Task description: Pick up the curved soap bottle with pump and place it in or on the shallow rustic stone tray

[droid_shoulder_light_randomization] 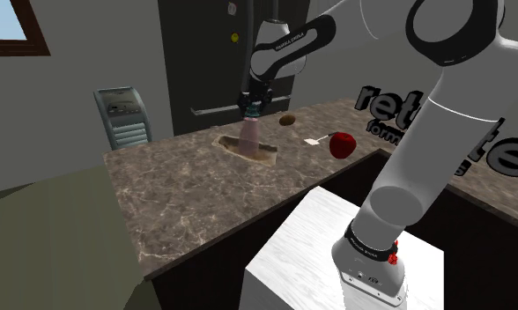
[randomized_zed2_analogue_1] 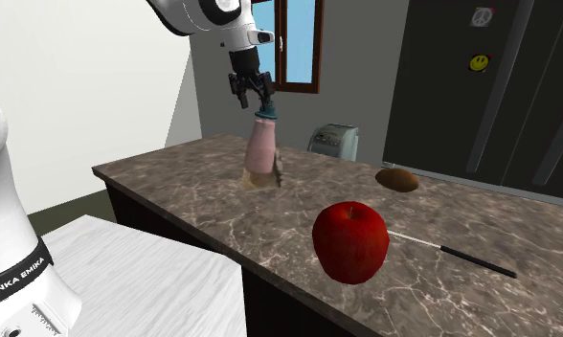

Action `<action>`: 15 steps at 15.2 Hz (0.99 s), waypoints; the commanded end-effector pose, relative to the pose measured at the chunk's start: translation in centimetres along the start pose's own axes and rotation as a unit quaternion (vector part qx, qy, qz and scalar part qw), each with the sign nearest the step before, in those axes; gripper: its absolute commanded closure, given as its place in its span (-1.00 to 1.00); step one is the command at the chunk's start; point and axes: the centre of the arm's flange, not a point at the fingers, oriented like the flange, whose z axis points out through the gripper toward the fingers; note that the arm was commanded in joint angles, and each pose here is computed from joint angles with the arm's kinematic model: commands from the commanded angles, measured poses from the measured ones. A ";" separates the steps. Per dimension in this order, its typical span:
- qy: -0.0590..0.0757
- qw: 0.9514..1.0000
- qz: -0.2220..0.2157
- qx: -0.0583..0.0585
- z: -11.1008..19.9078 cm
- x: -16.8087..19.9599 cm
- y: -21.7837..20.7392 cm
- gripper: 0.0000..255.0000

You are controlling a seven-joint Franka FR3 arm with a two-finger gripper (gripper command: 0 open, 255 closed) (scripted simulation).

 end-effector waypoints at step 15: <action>0.000 1.000 0.000 0.000 -5.0 0.0 0.0 -1.00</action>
